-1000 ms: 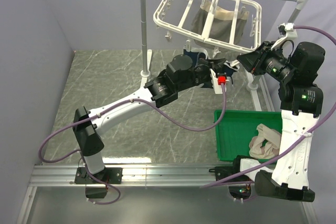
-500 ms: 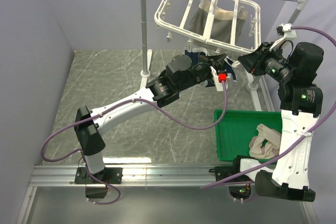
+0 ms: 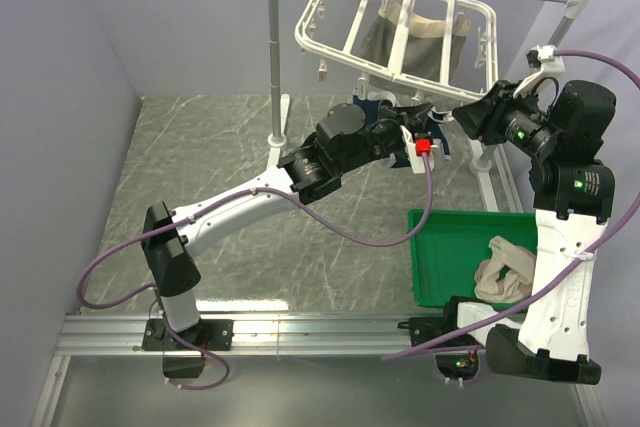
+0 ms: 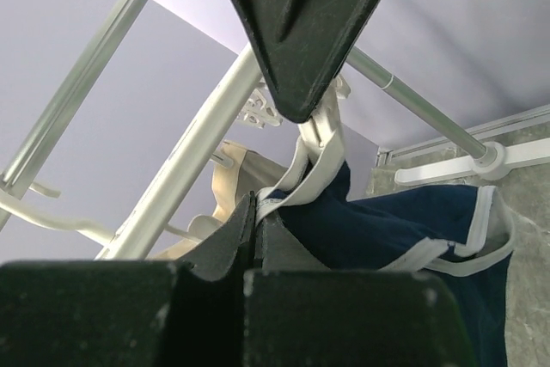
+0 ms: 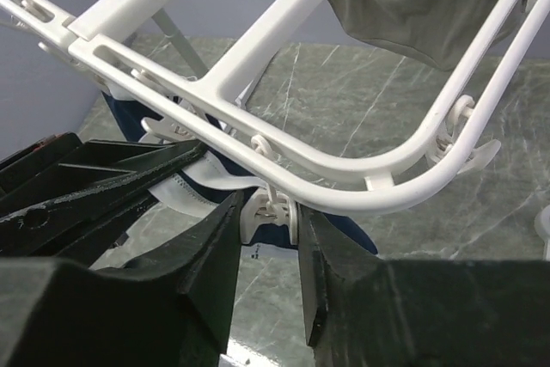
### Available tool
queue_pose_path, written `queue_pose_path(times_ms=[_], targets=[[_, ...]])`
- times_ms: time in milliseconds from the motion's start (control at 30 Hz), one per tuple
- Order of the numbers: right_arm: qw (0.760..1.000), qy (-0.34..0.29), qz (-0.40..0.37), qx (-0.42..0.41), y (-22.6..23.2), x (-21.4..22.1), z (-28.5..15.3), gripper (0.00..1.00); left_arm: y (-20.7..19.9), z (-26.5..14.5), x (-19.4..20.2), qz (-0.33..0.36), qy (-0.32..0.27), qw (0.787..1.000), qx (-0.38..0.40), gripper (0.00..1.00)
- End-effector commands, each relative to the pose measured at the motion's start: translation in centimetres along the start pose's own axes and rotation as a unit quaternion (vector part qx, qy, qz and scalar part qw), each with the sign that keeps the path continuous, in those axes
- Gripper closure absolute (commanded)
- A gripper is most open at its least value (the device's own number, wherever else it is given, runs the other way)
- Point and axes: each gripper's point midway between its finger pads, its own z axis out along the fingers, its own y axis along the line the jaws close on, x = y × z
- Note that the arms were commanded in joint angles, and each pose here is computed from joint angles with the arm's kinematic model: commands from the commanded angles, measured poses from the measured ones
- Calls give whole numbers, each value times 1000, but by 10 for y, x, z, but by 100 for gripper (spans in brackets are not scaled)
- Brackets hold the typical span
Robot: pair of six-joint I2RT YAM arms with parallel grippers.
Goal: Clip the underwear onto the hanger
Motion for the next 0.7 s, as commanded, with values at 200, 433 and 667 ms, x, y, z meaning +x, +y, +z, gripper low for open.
queue_pose_path(times_ms=[200,433,667], targets=[[1000,5,3,-25,15,1,-8,56,33,-9,-37,-8,-43,999,-27,100],[999,1,0,-32,21,-2,-12,45,30,-10,-35,-3,-40,999,-21,100],[999,-10,-8,-36,29,-7,-22,30,22,-13,-31,-14,-31,999,-5,99]])
